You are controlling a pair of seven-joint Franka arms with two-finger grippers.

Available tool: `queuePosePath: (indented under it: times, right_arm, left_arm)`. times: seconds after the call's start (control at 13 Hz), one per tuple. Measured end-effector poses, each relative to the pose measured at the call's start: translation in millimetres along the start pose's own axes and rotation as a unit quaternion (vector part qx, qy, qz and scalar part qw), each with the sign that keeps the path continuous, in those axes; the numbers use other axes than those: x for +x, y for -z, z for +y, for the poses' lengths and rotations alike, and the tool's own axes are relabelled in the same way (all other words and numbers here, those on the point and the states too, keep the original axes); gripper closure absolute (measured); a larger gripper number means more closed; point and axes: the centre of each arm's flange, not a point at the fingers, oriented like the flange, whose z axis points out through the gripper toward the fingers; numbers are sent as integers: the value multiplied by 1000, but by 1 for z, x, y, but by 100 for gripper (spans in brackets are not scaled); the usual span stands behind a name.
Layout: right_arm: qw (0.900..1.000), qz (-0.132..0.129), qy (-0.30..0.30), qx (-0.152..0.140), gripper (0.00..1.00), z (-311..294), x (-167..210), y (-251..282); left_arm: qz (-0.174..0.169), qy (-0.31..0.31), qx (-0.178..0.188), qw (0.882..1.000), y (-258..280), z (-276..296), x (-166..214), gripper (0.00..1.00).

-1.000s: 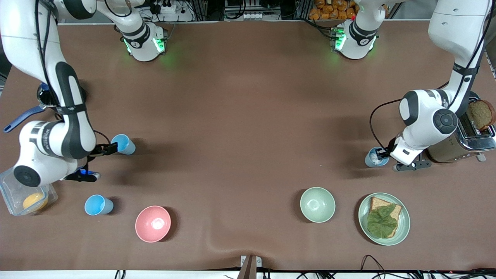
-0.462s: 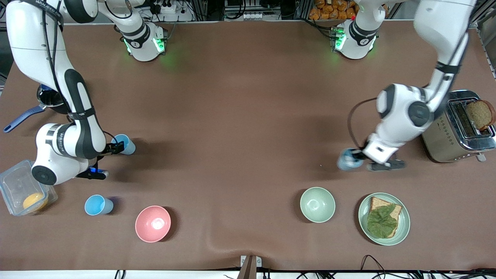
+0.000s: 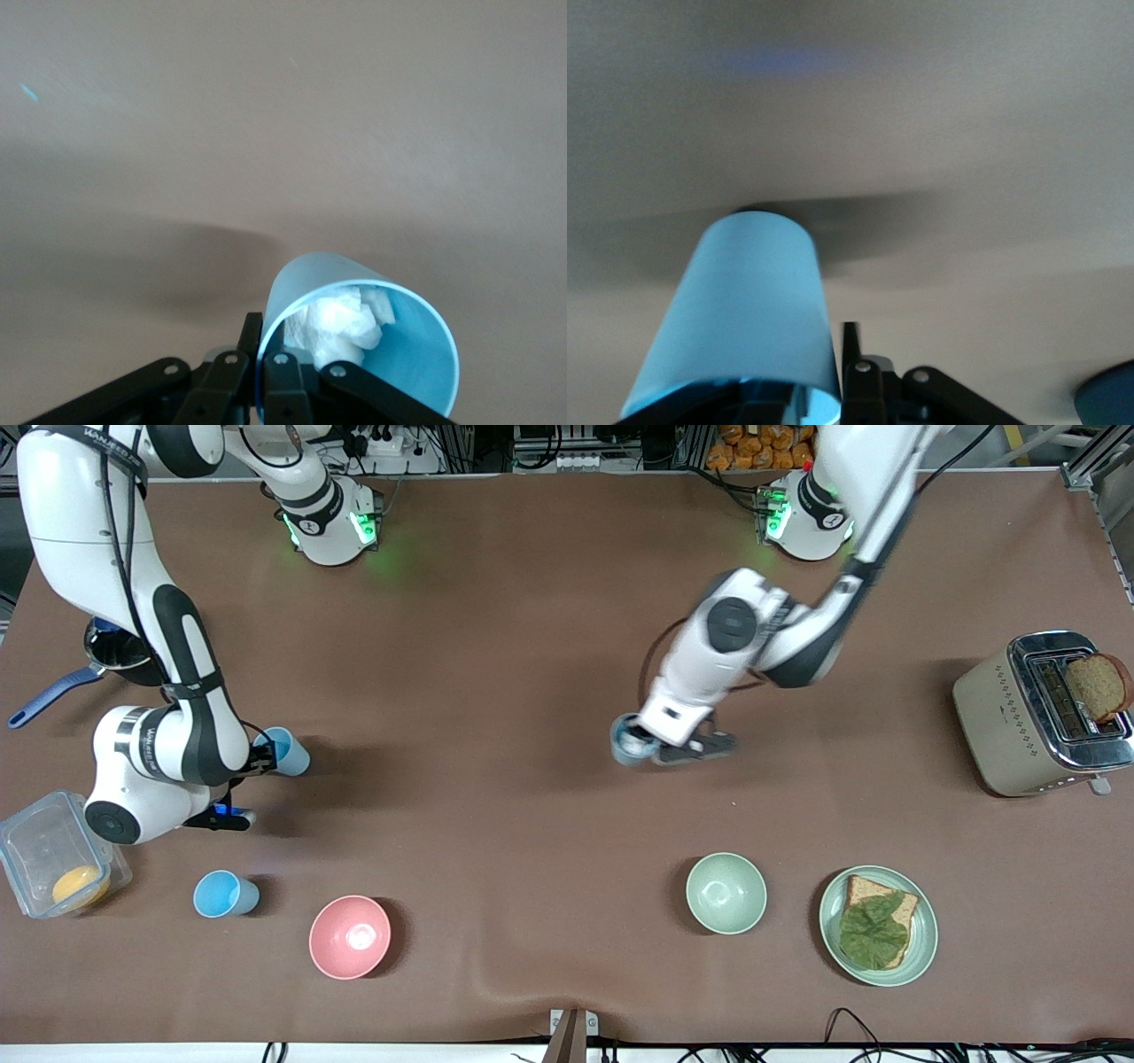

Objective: Stack blue cups with both arms
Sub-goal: 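Carry the blue cup with the left gripper to the table middle, then move the right gripper's cup over the placed cup while the left gripper withdraws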

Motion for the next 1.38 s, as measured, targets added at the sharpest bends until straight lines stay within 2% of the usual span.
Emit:
queuePosePath:
  times: [0.08, 0.38, 0.54, 0.69, 1.0, 1.23, 1.38]
  right_arm:
    - [1000, 3, 2, 0, 93, -2, -1, 4]
    - [999, 31, 28, 3, 93, -32, -19, 38]
    - [998, 31, 33, 44, 93, -59, -30, 49]
    - [996, 22, 15, 80, 93, -78, -34, 50]
    - [993, 8, -38, 108, 93, -143, -44, 50]
    - [991, 18, -83, 102, 93, -201, -60, 64]
    - [988, 29, -109, 103, 93, -244, -75, 76]
  left_arm:
    - [1, 10, 7, 1000, -15, 19, -16, 96]
    - [4, 35, 7, 999, -56, 71, -43, 96]
    - [0, 41, 3, 999, -63, 82, -49, 96]
    - [1, 53, -1, 999, -61, 89, -54, 92]
    - [11, 89, 3, 996, -38, 93, -41, 48]
    - [46, 102, 17, 994, 49, 81, -7, 15]
    - [76, 88, 31, 993, 127, 49, 28, 0]
